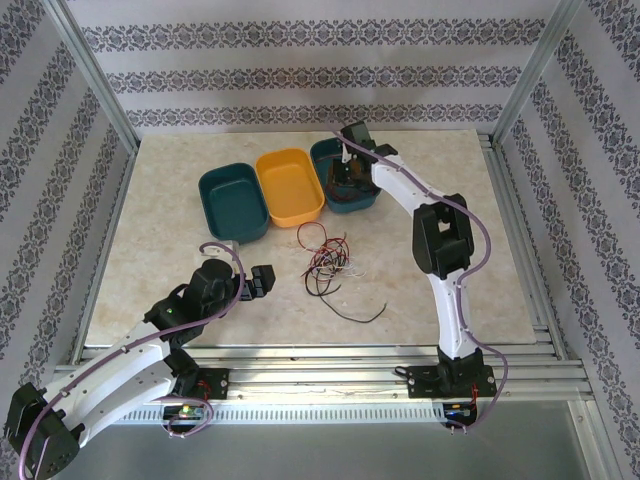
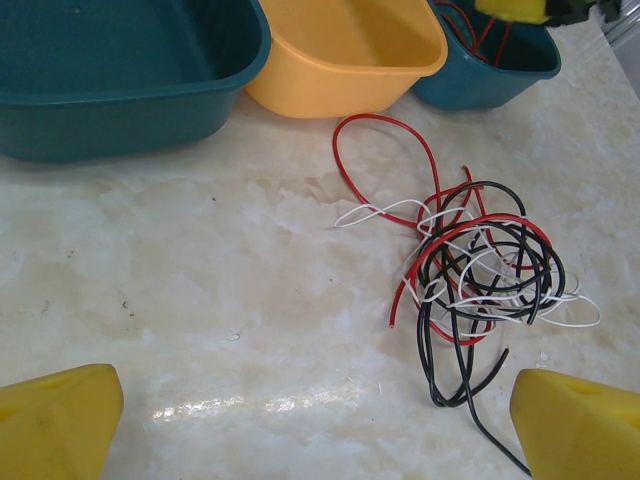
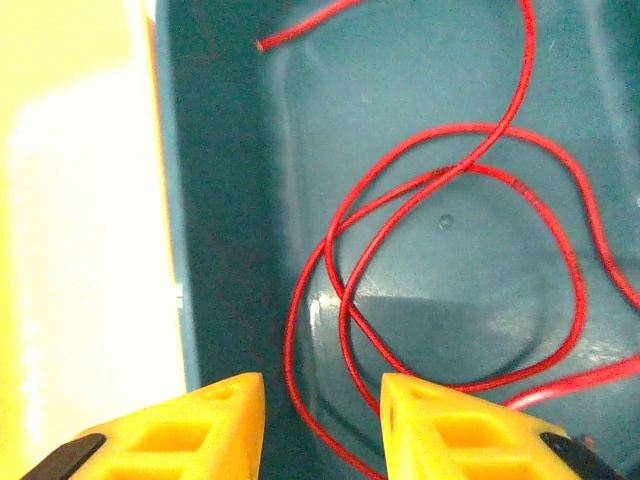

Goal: Untangle the cables

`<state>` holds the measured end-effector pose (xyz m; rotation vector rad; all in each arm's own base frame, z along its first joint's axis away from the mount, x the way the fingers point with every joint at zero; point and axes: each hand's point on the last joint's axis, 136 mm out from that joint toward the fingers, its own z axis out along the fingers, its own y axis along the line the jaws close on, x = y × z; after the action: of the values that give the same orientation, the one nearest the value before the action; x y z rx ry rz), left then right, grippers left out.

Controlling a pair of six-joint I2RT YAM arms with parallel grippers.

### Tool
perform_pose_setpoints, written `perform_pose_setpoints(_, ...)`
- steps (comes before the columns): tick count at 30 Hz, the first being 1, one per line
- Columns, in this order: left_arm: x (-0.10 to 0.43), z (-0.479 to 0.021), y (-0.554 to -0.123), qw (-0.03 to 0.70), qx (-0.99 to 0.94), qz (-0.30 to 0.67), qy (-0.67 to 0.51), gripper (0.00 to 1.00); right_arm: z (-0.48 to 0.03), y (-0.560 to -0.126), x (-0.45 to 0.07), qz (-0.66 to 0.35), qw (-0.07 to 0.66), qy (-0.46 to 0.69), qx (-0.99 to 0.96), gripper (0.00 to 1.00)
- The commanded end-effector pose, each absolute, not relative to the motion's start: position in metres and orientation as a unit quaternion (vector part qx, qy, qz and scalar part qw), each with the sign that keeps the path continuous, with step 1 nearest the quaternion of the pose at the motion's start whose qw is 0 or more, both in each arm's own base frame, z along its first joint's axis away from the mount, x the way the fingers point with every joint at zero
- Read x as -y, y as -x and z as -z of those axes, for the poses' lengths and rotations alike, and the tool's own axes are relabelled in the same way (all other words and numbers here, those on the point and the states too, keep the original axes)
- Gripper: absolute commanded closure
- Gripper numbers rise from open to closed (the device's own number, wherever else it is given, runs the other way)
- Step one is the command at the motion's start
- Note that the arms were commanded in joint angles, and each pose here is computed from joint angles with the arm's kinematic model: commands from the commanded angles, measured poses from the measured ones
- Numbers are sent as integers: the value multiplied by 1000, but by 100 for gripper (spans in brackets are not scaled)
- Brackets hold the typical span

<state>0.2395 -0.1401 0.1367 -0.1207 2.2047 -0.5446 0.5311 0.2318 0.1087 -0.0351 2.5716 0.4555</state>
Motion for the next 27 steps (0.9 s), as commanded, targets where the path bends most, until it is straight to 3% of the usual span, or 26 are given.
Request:
perform_pose_setpoints(1, 144, -140, -242, 426, -874, 226, 47, 1, -159, -529, -220, -160, 305, 16, -939, 63)
perform_pose_setpoints(12, 152, -140, -245, 427, -870, 242, 43, 1, -197, -480, -218, -157, 329, 21, -931, 64)
perform_pose_setpoints(27, 179, -122, -256, 382, -888, 256, 20, 1, -170, -352, -242, -149, 267, 103, -947, 71)
